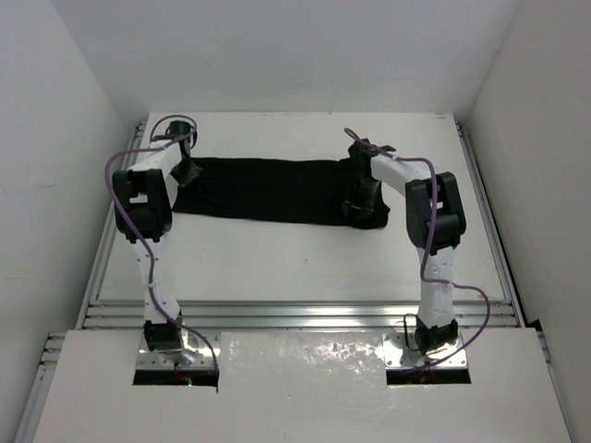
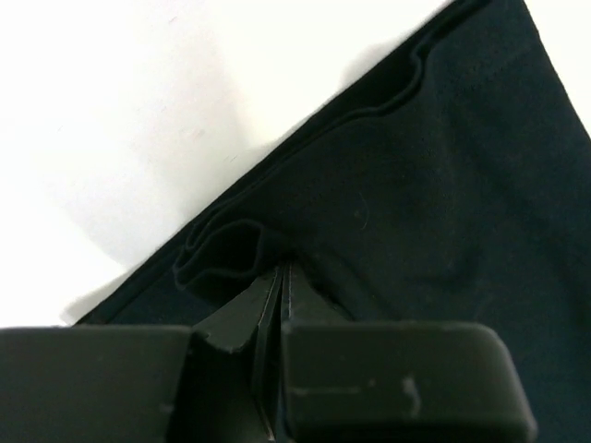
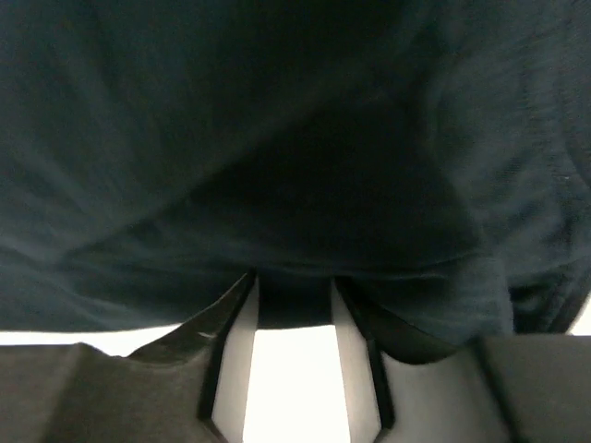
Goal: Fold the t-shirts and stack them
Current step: Rotate the tshirt 90 degrees
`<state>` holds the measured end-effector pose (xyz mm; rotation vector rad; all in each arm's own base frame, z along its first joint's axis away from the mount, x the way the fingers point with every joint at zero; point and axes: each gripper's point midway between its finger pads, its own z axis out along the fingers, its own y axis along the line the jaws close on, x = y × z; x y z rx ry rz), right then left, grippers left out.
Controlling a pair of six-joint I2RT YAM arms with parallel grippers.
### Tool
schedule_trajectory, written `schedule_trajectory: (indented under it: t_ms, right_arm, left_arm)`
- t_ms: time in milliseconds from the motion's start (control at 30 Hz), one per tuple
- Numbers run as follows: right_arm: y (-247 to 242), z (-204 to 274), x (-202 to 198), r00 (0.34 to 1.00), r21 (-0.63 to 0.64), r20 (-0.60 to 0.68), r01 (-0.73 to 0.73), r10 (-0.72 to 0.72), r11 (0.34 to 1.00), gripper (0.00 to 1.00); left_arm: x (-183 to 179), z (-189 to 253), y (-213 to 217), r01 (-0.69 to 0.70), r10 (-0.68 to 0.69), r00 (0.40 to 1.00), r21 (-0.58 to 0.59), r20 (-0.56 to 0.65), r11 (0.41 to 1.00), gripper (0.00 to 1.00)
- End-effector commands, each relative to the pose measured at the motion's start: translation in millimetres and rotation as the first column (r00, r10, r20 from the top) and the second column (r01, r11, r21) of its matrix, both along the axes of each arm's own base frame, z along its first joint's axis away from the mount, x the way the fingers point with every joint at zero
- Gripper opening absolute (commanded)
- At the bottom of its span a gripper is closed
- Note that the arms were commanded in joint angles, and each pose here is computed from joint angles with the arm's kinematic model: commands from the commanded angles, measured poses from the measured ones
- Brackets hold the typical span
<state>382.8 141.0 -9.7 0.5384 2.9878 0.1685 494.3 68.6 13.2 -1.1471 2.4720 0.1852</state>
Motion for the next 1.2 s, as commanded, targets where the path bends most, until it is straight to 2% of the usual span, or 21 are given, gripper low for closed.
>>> schedule_trajectory:
  t_ms: [0,33,67,133,167,200,267,300,367,533,633,667,733,800,833,867,900,967,1067,1133,1167]
  right_arm:
    - [-27.9,20.7,16.1,0.992,-0.148,0.033,0.122,-0.119,0.981,0.41]
    - [-32.9,10.5,18.7,0.992,-0.17,0.011,0.127,-0.127,0.977,0.46]
    - [-37.8,18.7,39.2,0.989,-0.166,0.047,0.143,-0.137,0.976,0.47]
    - [-46.3,-2.0,48.5,0.992,-0.192,-0.004,0.126,-0.129,0.973,0.47]
    - [-41.2,12.9,79.3,0.994,-0.169,0.067,0.096,-0.086,0.981,0.47]
    - [-40.6,11.3,87.5,0.996,-0.175,0.063,0.072,-0.061,0.982,0.47]
    - [-31.6,-14.6,101.3,0.999,-0.147,0.036,0.014,-0.008,0.989,0.44]
    - [-22.6,-9.1,121.8,0.995,-0.106,0.099,0.009,0.001,0.994,0.44]
    - [-10.4,-19.9,126.0,0.992,-0.036,0.122,-0.028,0.032,0.999,0.42]
    - [43.1,10.3,189.5,0.906,0.223,0.409,-0.215,0.109,0.951,0.4]
    - [42.2,41.6,232.3,0.837,0.241,0.543,-0.228,0.064,0.943,0.41]
    - [36.4,65.7,248.0,0.784,0.22,0.62,-0.228,0.045,0.948,0.42]
    - [18.0,77.1,259.7,0.731,0.138,0.679,-0.227,0.075,0.964,0.44]
    - [11.2,83.1,271.1,0.687,0.061,0.714,-0.254,0.136,0.965,0.53]
    - [8.5,88.6,275.9,0.653,0.006,0.733,-0.286,0.19,0.958,0.59]
    - [6.1,98.9,278.9,0.626,-0.014,0.753,-0.294,0.204,0.956,0.73]
    - [6.1,105.9,279.1,0.608,-0.016,0.765,-0.313,0.214,0.95,0.77]
    - [11.3,127.9,279.4,0.578,0.017,0.794,-0.334,0.19,0.943,0.78]
    - [15.9,215.6,266.4,0.495,0.047,0.859,-0.328,0.13,0.943,0.78]
    - [17.7,212.9,241.3,0.568,0.055,0.812,-0.306,0.136,0.95,0.79]
    - [12.5,209.2,231.9,0.607,0.017,0.783,-0.234,0.133,0.972,0.79]
  left_arm:
    - [-54.6,-16.4,-5.7,-0.022,0.033,0.984,0.064,-0.172,0.998,0.0]
    - [-77.2,-28.2,-9.5,-0.017,0.031,0.975,0.064,-0.222,0.998,0.0]
    - [-82.2,-28.1,-14.7,-0.016,0.028,0.977,0.062,-0.211,0.998,0.0]
    - [-113.7,-32.1,-23.9,-0.021,0.03,0.972,0.037,-0.235,0.999,0.0]
    - [-118.2,-32.8,-31.9,-0.013,0.018,0.975,0.026,-0.224,1.0,0.0]
    - [-124.6,-27.4,-38.5,-0.008,0.011,0.977,0.013,-0.211,1.0,0.0]
    - [-151.3,-38.7,-62.0,0.034,-0.037,0.965,-0.016,-0.258,0.999,0.0]
    - [-157.1,-36.1,-70.9,0.041,-0.046,0.966,-0.028,-0.254,0.999,0.0]
    - [-177.6,-41.5,-93.3,0.085,-0.094,0.953,-0.044,-0.288,0.995,0.0]
    - [-214.9,-42.4,-145.0,0.133,-0.177,0.928,-0.153,-0.328,0.979,0.0]
    - [-237.5,-40.6,-157.9,0.15,-0.205,0.913,-0.178,-0.353,0.973,0.0]
    - [-240.4,-34.8,-158.0,0.15,-0.204,0.917,-0.176,-0.342,0.973,0.0]
    - [-256.5,-32.2,-152.4,0.152,-0.203,0.909,-0.164,-0.364,0.975,0.0]
    - [-265.3,-24.5,-154.3,0.173,-0.228,0.911,-0.182,-0.344,0.968,0.0]
    - [-268.0,-18.6,-161.8,0.192,-0.258,0.911,-0.223,-0.322,0.956,0.0]
    - [-273.2,-18.9,-165.6,0.201,-0.274,0.906,-0.244,-0.322,0.949,0.0]
    - [-276.5,-17.0,-177.4,0.231,-0.315,0.897,-0.278,-0.311,0.932,0.0]
    - [-280.0,-16.1,-191.4,0.261,-0.357,0.883,-0.313,-0.304,0.913,0.0]
    - [-287.6,-21.7,-222.5,0.315,-0.43,0.852,-0.364,-0.298,0.877,0.0]
    - [-291.2,-28.8,-235.1,0.308,-0.437,0.841,-0.382,-0.319,0.871,0.0]
    - [-288.8,-28.3,-247.4,0.329,-0.458,0.837,-0.392,-0.3,0.859,0.0]
